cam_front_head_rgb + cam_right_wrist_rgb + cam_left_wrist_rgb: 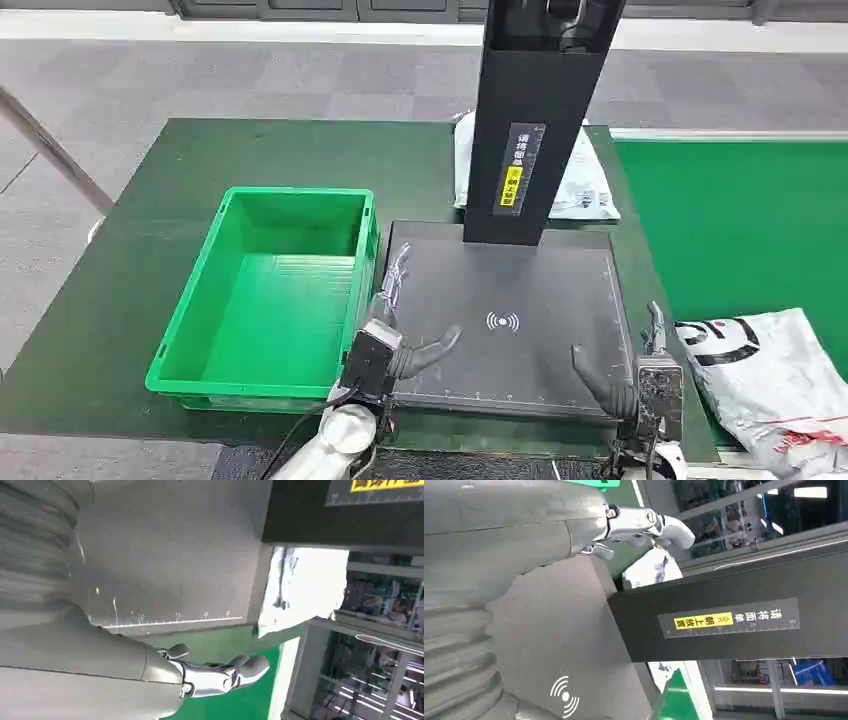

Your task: Moved the parcel from conveyor to table for the left to box.

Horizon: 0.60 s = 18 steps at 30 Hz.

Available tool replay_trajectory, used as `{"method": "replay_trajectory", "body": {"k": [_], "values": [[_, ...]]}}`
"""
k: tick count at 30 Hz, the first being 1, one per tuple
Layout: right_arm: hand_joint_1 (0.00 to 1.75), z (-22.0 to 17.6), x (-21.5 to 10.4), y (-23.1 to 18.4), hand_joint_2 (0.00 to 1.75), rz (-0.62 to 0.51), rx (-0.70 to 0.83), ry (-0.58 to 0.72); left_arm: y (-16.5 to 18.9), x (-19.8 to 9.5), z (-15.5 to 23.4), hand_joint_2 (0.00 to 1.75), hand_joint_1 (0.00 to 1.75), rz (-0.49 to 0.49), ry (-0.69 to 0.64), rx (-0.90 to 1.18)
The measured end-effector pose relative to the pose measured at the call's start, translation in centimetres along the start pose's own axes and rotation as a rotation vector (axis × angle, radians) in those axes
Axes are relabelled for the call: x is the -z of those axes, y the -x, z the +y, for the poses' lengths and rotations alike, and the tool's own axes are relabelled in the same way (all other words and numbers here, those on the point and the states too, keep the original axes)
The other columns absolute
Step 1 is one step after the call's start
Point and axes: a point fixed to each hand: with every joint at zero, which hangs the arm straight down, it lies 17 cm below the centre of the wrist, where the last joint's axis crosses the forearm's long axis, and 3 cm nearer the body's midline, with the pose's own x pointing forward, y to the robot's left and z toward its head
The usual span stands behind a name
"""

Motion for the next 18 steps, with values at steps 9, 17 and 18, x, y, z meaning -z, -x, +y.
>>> {"method": "replay_trajectory", "body": {"k": [9, 17, 18], "values": [[0.00, 1.4, 0.3, -0.4, 1.75, -0.034, 0.006, -0.045, 0.7, -0.2, 1.1, 1.75, 0.00, 0.003, -0.031, 0.036], [0.00, 7.9, 2.6, -4.1, 1.75, -0.096, 0.115, -0.142, 1.2, 0.3, 4.6, 1.75, 0.00, 0.007, -0.127, 0.086], [0.00, 8.7, 2.7, -4.5, 1.75, -0.098, 0.127, -0.155, 1.2, 0.3, 4.9, 1.75, 0.00, 0.005, -0.132, 0.094]]}}
